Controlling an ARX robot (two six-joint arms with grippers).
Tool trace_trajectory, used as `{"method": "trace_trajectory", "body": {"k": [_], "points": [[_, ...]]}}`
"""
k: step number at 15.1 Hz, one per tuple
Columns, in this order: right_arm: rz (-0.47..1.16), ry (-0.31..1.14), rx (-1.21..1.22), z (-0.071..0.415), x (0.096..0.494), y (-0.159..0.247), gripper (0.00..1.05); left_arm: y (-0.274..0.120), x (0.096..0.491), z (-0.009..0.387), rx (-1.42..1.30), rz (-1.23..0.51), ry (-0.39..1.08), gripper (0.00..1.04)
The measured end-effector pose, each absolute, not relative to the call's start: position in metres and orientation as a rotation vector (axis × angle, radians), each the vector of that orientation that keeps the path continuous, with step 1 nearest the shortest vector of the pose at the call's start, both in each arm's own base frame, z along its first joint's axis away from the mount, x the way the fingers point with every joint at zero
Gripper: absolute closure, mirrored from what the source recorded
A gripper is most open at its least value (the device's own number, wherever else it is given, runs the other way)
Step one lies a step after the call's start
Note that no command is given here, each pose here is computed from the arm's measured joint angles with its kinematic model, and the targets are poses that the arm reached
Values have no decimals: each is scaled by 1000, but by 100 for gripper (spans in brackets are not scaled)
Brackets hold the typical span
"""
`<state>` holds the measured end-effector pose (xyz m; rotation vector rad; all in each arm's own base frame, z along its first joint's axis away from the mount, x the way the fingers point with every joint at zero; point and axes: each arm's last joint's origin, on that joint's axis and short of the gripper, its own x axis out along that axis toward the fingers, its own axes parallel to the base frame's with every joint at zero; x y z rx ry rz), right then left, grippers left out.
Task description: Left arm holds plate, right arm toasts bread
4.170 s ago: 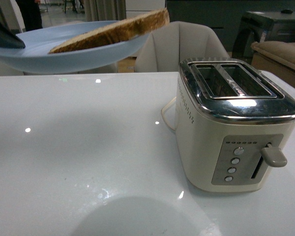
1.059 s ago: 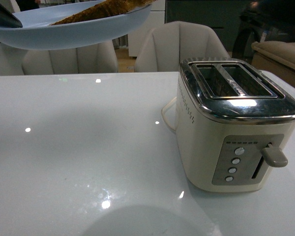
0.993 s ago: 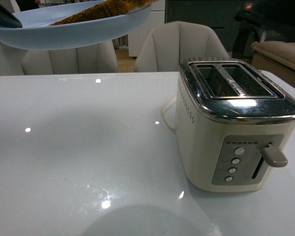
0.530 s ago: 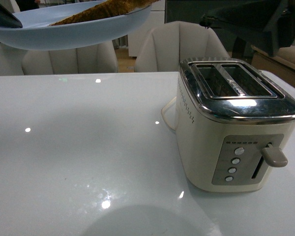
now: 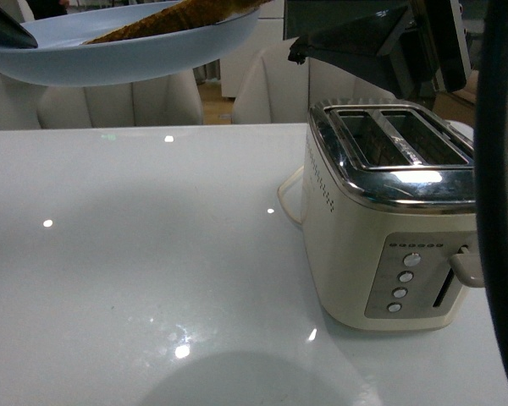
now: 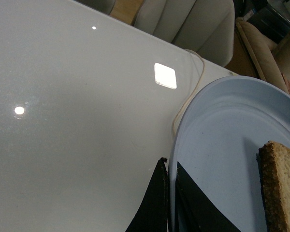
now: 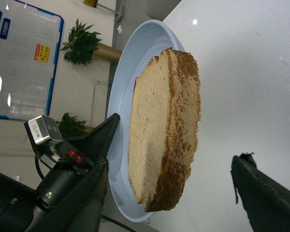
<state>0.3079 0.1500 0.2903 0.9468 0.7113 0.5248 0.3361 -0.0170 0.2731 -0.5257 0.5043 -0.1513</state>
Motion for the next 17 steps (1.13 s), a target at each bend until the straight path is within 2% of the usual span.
{"method": "trace_trajectory", "body": {"k": [7,13,17], "points": [[532,688,925,291,309,148,102,-17,336,273,-526,-151,504,102],[534,652,925,295,310,147,103,-17,336,273,-526,-152,504,102],[442,458,803,321,299,124,103,-17,336,273,-526,-152,504,102]]}}
